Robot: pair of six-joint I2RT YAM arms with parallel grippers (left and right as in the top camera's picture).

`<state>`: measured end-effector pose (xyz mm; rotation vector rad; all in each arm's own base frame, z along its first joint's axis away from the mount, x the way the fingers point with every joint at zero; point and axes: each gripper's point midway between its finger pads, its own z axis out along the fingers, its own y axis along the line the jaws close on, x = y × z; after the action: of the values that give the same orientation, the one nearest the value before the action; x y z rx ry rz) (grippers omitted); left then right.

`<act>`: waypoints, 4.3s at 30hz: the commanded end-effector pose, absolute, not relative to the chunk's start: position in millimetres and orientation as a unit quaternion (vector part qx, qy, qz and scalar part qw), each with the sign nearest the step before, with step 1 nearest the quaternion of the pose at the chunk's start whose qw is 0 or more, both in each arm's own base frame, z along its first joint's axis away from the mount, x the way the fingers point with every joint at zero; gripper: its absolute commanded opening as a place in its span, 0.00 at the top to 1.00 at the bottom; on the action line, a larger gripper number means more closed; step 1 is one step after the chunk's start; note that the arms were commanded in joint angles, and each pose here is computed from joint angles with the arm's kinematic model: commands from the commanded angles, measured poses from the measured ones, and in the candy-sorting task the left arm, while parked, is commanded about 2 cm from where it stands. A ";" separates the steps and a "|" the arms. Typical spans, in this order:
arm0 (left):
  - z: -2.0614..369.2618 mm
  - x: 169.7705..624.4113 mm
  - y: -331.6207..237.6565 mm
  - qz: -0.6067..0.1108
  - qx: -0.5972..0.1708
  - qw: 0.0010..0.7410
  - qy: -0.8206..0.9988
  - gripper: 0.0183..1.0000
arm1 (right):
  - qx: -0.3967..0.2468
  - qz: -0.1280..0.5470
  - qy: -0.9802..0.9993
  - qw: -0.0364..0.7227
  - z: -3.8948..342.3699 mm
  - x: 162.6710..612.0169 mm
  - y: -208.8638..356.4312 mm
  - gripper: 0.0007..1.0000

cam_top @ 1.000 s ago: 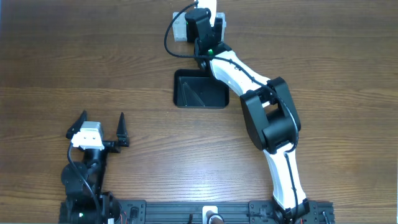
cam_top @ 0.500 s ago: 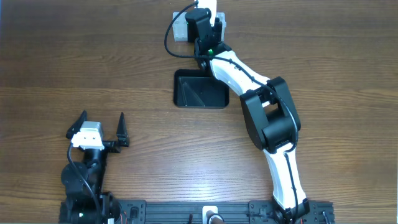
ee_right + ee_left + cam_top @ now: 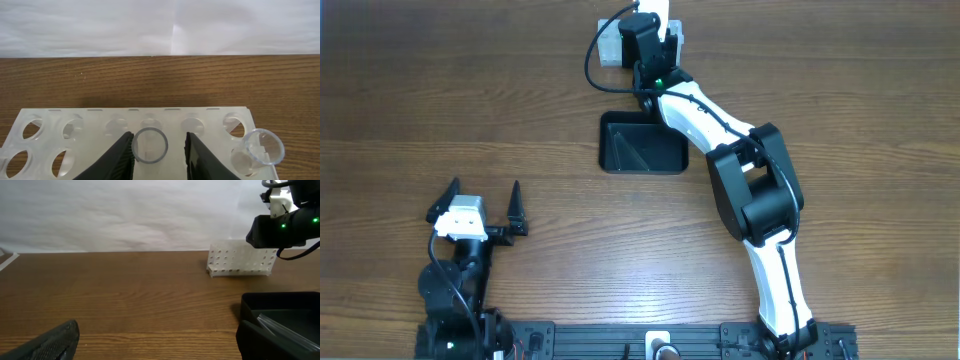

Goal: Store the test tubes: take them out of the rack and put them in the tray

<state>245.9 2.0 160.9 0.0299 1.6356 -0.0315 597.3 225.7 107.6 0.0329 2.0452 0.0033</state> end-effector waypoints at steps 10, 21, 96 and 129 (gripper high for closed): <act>160.2 245.6 1.6 -0.011 0.020 0.685 0.728 0.00 | 0.019 -0.007 0.848 0.529 111.5 603.7 220.5 0.75; 160.2 245.6 1.6 -0.011 0.020 0.685 0.728 0.00 | 0.019 -0.007 0.848 0.529 111.5 603.7 220.5 0.80; 160.2 245.6 1.6 -0.011 0.020 0.685 0.728 0.00 | -0.023 0.065 0.988 0.137 56.9 438.2 211.9 0.79; 160.2 245.6 1.6 -0.011 0.020 0.685 0.728 0.00 | -0.052 -0.040 0.894 0.444 137.1 586.0 168.3 0.39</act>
<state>245.9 2.0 161.0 0.0299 1.6353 -0.0315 578.4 168.2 145.0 -0.0881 2.2270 -0.0480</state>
